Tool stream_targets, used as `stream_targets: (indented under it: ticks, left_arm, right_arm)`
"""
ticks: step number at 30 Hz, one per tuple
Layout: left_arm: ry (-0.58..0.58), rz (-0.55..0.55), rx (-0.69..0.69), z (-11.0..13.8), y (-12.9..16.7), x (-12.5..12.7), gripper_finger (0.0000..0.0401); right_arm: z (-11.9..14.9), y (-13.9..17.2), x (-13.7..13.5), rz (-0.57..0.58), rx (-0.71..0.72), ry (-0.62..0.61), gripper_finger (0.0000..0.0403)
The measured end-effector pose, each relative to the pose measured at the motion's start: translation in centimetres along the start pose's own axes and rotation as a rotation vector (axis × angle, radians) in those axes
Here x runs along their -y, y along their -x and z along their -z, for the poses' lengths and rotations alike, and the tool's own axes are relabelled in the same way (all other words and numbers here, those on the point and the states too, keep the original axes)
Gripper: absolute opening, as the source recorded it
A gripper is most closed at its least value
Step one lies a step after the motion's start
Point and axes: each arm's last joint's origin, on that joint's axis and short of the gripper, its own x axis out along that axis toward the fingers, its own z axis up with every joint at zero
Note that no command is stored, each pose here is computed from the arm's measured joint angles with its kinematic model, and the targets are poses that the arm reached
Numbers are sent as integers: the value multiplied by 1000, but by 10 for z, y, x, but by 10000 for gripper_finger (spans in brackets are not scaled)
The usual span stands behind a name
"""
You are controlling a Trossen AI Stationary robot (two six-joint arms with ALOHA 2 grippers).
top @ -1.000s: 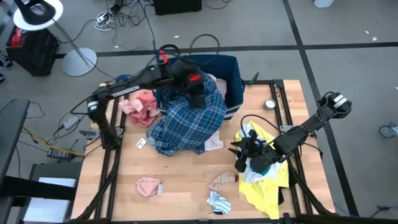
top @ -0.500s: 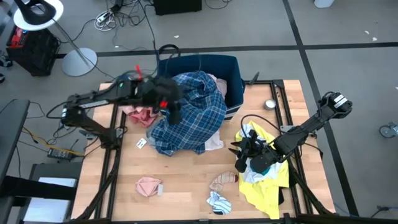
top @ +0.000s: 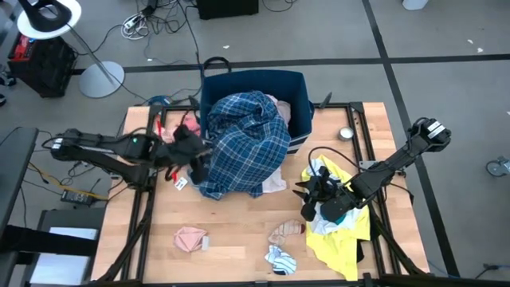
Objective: Sort clothes
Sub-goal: Put the blue checkered pants into the blue bin
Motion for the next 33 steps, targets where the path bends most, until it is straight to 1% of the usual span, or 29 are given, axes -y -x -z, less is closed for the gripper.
stream_targets:
  ticks: [7,10,13,16,19,22,26,29,31,33]
  left_arm:
    - [-5,-22,-59,47,-40,8,133]
    - [2,-28,-46,61,-56,9,133]
    - [35,-16,9,70,-69,10,132]
    - [39,32,11,82,-80,12,133]
    - [65,90,40,88,-91,16,133]
    - [64,102,40,98,-104,20,133]
    - [61,105,33,103,-121,28,133]
    - [64,136,35,106,-132,35,130]
    - [75,150,54,103,-137,39,113]
    - [83,173,74,97,-140,43,77]
  right_arm:
    - [0,0,0,-3,1,-11,126]
    - [0,0,0,-3,0,-23,126]
    - [0,0,0,-3,-1,-23,126]
    - [0,0,0,-2,-1,-21,126]
    - [0,0,0,-1,-2,-20,126]
    - [0,0,0,0,-3,-18,126]
    - [0,0,0,0,-4,-18,126]
    - [0,0,0,1,-4,-18,126]
    - [0,0,0,1,-4,-18,126]
    - [0,0,0,0,-4,-21,126]
